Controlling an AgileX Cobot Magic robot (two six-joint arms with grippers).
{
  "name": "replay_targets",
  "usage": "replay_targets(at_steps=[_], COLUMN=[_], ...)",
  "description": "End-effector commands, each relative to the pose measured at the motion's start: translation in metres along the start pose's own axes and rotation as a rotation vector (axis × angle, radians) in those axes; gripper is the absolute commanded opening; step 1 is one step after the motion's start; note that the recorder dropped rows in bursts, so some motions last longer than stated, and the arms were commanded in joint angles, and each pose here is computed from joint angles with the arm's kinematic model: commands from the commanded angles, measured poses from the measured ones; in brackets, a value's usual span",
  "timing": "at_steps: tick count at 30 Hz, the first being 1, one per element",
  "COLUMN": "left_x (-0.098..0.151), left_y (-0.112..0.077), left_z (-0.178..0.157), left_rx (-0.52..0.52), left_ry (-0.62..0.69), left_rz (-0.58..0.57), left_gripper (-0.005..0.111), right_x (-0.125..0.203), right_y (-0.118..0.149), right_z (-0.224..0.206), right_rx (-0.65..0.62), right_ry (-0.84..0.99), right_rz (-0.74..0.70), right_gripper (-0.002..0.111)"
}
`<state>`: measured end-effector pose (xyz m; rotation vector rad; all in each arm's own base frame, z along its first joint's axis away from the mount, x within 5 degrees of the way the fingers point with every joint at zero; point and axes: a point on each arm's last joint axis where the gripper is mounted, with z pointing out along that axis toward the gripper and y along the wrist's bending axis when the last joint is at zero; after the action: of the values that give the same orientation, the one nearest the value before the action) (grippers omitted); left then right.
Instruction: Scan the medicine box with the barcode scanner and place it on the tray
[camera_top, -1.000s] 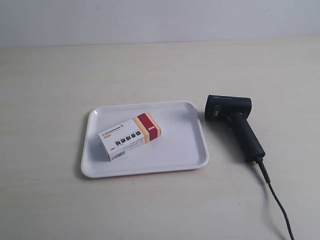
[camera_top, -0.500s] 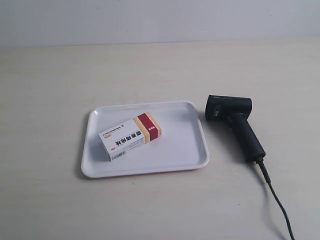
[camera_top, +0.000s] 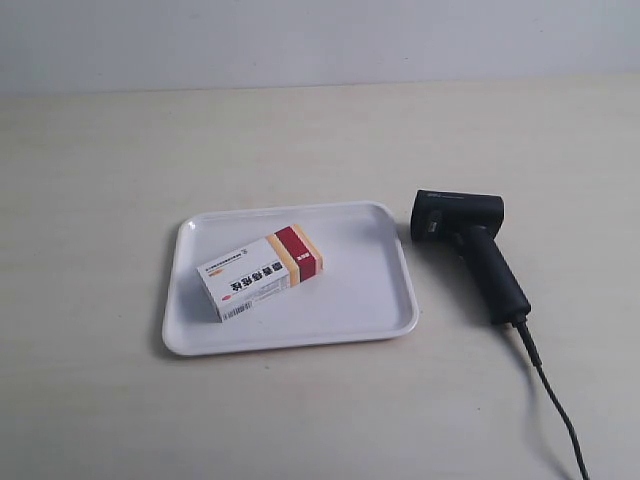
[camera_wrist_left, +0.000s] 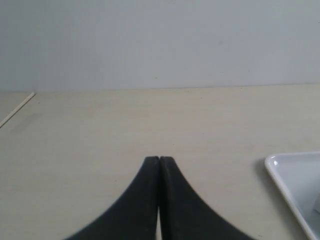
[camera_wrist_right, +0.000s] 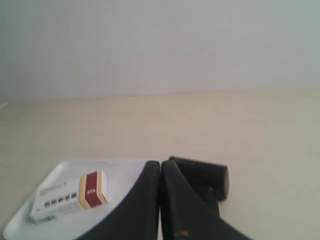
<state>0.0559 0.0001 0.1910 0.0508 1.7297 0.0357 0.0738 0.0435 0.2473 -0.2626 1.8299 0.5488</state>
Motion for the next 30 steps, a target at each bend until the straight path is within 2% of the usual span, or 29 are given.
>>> replay_targets(at_steps=[1, 4, 11, 14, 20, 24, 26, 30], left_x=[0.0, 0.0, 0.0, 0.0, 0.0, 0.0, 0.0, 0.0], left_y=[0.0, 0.0, 0.0, 0.0, 0.0, 0.0, 0.0, 0.0], left_z=[-0.001, -0.001, -0.001, -0.001, -0.001, -0.001, -0.001, -0.001], left_rx=[-0.004, -0.004, -0.004, -0.004, -0.004, -0.004, -0.004, -0.004], left_ry=[-0.006, -0.006, -0.006, -0.006, -0.006, -0.006, -0.003, -0.001], left_rz=[-0.007, -0.007, -0.007, -0.007, -0.007, -0.007, -0.007, -0.007], left_gripper=[0.002, 0.002, 0.002, 0.002, 0.002, 0.002, 0.002, 0.002], right_x=[0.034, 0.051, 0.055, 0.052, 0.042, 0.047, 0.049, 0.049], right_y=[-0.01, -0.015, -0.016, -0.016, -0.029, -0.036, -0.037, -0.037], right_z=[0.008, 0.011, 0.011, 0.007, -0.011, -0.022, -0.022, -0.022], right_rx=[0.01, 0.014, 0.021, 0.021, 0.214, 0.369, 0.401, 0.402], right_ry=[-0.018, -0.035, 0.004, -0.045, -0.256, -0.277, -0.243, -0.246], right_rz=[0.063, 0.063, 0.066, 0.068, 0.099, 0.046, -0.012, -0.009], right_gripper=[0.001, 0.001, 0.001, 0.001, 0.001, 0.001, 0.001, 0.001])
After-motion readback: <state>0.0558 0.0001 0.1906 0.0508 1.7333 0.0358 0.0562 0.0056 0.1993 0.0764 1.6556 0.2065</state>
